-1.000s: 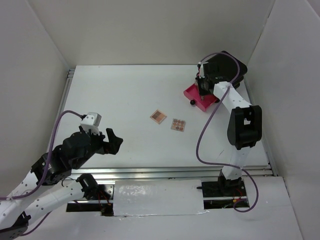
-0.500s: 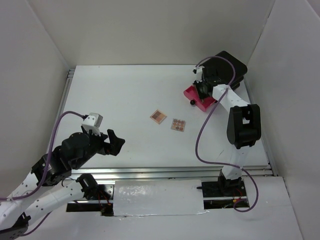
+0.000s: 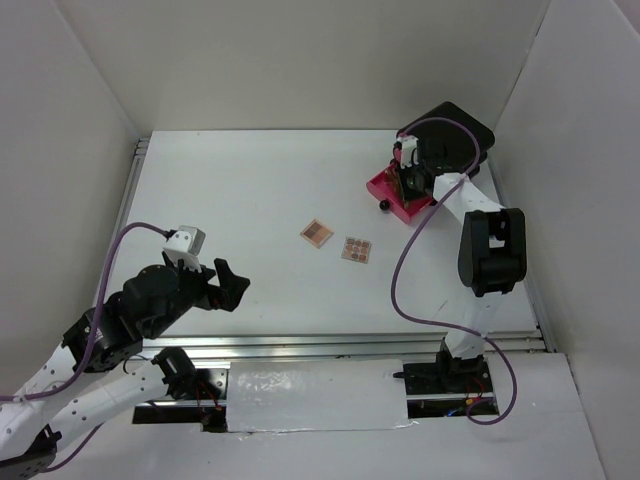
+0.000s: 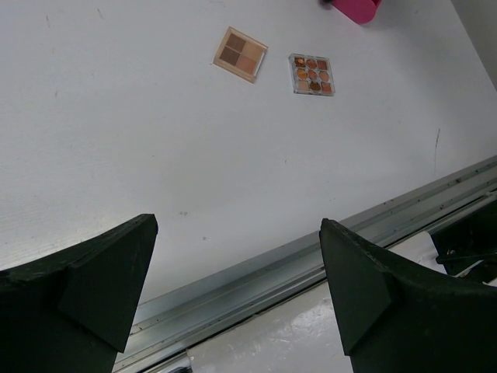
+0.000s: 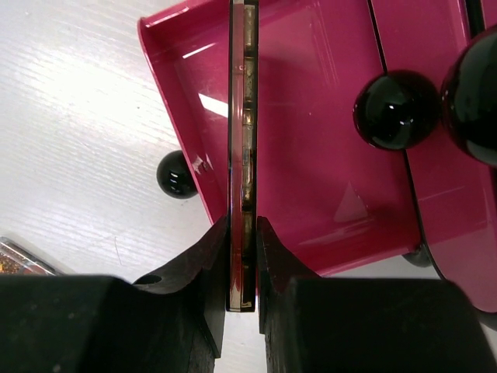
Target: Organize the makeup
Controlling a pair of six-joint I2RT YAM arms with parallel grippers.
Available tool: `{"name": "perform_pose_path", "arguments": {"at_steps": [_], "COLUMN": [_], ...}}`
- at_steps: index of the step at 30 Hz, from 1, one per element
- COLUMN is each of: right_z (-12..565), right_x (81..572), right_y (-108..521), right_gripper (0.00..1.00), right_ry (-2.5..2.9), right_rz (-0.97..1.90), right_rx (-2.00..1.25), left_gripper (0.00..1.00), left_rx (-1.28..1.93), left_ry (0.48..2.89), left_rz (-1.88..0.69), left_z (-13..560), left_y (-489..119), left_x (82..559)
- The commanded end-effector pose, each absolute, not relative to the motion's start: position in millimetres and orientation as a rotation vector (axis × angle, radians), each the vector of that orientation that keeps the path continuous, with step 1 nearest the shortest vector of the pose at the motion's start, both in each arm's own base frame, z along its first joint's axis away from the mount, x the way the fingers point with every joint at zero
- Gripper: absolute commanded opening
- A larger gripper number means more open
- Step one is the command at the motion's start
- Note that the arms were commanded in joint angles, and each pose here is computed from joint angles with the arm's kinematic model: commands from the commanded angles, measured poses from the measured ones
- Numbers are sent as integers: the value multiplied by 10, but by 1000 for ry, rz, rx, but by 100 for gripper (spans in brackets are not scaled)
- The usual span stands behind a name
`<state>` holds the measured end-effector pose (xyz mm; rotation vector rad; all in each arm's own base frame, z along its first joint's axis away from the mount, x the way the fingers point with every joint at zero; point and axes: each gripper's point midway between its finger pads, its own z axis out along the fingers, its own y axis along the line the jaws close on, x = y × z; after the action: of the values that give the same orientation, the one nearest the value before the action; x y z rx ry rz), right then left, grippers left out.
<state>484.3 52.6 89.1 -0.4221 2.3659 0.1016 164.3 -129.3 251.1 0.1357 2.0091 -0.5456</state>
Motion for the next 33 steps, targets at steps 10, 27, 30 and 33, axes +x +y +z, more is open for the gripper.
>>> {"name": "perform_pose_path", "arguments": {"at_steps": [10, 27, 30, 33], "right_z": [1037, 1605, 1456, 1229], "right_x": [4958, 5022, 5000, 4974], "right_y": [557, 514, 505, 526], "right_gripper": [16, 50, 49, 49], "right_ry": [2296, 2211, 2245, 2295], "right_rz": [149, 110, 103, 124], "right_rx": [-401, -336, -347, -354], "left_gripper": [99, 99, 100, 99], "left_rx": [144, 151, 149, 142], "left_ry": [1960, 1965, 1960, 1953], "left_rz": [-577, -574, -578, -580], "left_z": [2630, 2611, 2623, 2638], "left_y": [-1350, -1360, -1354, -1342], "left_x": [1681, 1685, 1679, 1679]}}
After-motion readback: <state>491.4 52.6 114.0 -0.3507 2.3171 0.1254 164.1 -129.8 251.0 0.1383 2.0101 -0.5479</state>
